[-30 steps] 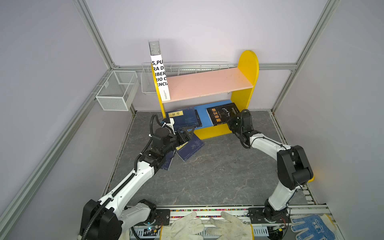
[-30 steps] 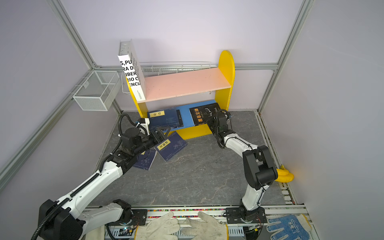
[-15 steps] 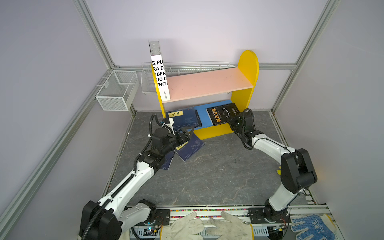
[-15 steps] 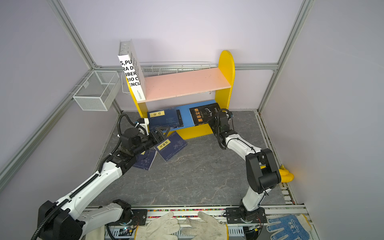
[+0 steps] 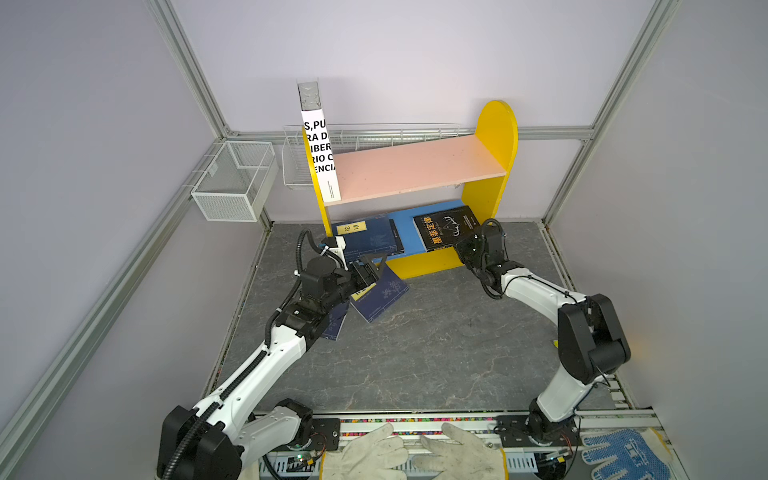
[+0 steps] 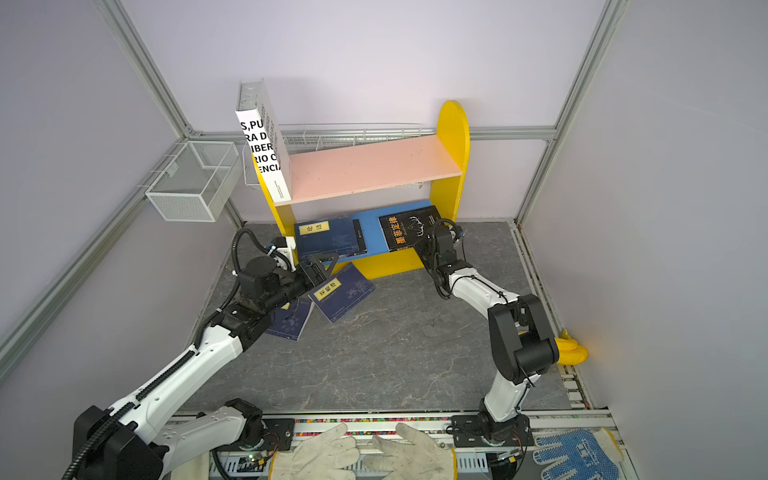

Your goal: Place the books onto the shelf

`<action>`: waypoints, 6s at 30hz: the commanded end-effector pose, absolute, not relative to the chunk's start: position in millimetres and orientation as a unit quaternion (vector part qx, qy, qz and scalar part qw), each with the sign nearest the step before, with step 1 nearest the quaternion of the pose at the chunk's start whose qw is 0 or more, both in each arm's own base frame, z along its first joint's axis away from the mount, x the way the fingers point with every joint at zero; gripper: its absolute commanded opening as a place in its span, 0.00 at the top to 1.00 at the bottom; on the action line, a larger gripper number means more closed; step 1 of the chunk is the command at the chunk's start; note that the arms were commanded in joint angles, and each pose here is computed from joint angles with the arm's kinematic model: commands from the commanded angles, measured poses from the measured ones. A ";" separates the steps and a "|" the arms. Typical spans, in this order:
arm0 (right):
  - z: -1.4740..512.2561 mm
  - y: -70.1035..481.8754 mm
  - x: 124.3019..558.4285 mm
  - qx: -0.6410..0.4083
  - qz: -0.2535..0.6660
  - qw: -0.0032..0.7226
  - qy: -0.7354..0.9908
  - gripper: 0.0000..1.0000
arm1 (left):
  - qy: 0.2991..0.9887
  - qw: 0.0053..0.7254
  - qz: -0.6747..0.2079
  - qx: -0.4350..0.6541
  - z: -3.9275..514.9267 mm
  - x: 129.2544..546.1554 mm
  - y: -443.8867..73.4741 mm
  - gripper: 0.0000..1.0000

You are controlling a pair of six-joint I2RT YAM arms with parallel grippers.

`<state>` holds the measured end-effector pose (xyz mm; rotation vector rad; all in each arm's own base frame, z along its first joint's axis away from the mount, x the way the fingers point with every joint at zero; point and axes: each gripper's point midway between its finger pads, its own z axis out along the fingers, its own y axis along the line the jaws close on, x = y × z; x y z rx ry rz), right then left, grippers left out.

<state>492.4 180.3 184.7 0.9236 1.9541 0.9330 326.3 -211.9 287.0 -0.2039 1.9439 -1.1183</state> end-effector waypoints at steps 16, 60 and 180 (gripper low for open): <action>182.1 188.9 504.9 0.369 0.377 0.378 0.761 0.73 | 0.782 0.432 -0.439 -0.092 278.6 327.6 -205.5 0.10; 170.4 232.4 370.9 0.039 0.296 0.397 0.868 0.27 | 0.892 0.337 -0.227 -0.197 115.3 285.3 -119.5 0.00; 62.7 381.4 372.4 -0.122 0.391 0.243 0.879 0.40 | 0.879 0.315 -0.322 -0.159 73.8 361.1 -188.8 0.91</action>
